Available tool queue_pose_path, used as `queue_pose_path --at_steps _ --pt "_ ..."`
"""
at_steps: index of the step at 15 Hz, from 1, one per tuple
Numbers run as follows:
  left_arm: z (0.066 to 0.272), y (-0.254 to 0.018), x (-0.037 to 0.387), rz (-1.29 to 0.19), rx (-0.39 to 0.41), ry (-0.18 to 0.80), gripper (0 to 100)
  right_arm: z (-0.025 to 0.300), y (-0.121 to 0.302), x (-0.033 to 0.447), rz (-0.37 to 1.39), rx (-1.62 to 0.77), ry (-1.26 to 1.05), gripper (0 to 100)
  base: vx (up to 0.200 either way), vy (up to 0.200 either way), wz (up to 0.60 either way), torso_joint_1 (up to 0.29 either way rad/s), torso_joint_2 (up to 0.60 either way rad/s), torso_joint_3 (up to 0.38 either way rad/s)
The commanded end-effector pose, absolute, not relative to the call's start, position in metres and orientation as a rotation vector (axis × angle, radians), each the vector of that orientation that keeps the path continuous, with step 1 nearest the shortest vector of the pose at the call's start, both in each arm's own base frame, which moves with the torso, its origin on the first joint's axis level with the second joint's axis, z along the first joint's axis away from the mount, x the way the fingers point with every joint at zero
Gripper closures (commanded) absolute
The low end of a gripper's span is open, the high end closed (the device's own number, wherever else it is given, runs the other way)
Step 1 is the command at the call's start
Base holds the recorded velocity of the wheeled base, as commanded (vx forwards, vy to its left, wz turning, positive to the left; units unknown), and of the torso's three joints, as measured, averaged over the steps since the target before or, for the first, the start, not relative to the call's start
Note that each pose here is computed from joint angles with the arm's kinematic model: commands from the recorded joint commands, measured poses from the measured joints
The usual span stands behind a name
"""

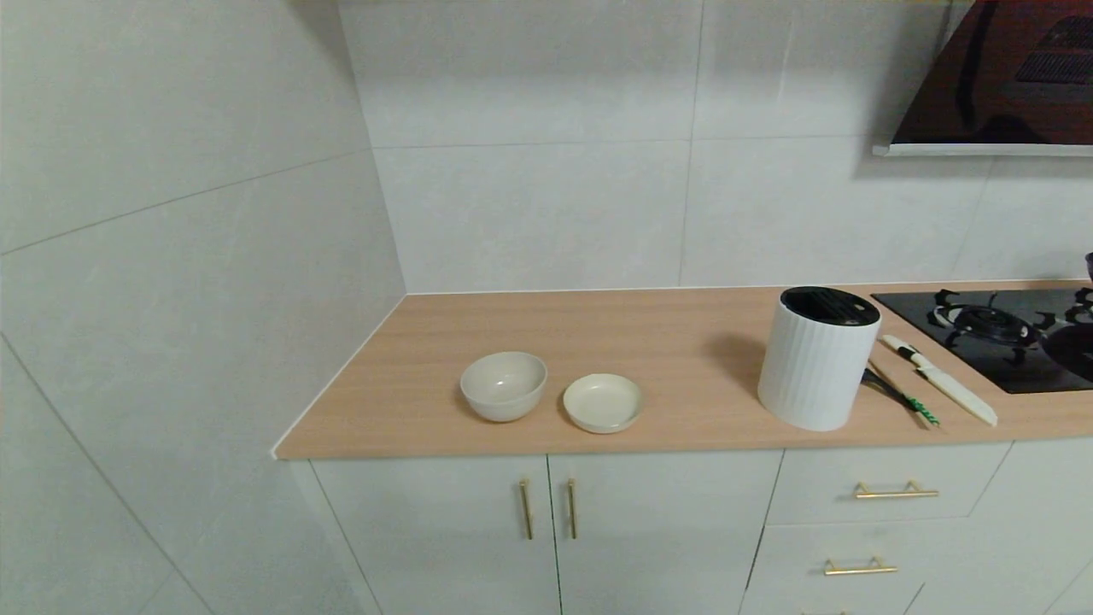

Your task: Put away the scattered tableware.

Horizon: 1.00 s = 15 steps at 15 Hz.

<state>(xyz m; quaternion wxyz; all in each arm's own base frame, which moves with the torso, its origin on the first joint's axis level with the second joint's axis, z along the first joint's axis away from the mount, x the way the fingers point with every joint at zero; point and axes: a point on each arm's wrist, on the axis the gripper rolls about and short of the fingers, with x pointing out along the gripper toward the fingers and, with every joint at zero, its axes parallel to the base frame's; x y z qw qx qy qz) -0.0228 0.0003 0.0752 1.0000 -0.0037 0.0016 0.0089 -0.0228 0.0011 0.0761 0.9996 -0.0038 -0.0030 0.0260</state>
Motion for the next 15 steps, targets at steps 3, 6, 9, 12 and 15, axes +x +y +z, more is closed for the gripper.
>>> queue_pose_path --at_steps 3,6,9,12,15 --pt "0.0752 0.0003 -0.0228 0.018 -0.006 0.003 0 0.0761 0.0011 -0.0228 0.052 -0.008 -0.006 0 0.000 0.133 0.00 0.000 0.00 0.003" --pt "0.0752 0.0003 -0.0228 0.018 -0.006 0.003 0 0.0761 0.0011 -0.0228 0.052 -0.008 -0.006 0 0.000 0.000 0.00 0.000 0.00 0.000" --pt "0.0752 0.0003 -0.0228 0.018 -0.005 0.003 0 0.0761 0.0011 -0.0228 0.052 -0.008 -0.006 0 0.000 0.000 0.00 0.000 0.00 0.000" --pt "0.0752 0.0003 -0.0228 0.018 -0.005 0.003 0 0.0761 0.0011 -0.0228 0.052 -0.008 -0.006 0 0.000 0.000 0.00 0.000 0.00 0.000" --pt "0.0752 0.0003 -0.0228 0.018 -0.005 0.003 0 0.0761 0.0011 -0.0228 0.052 -0.008 -0.006 0 0.000 0.000 0.00 0.000 0.00 0.000"
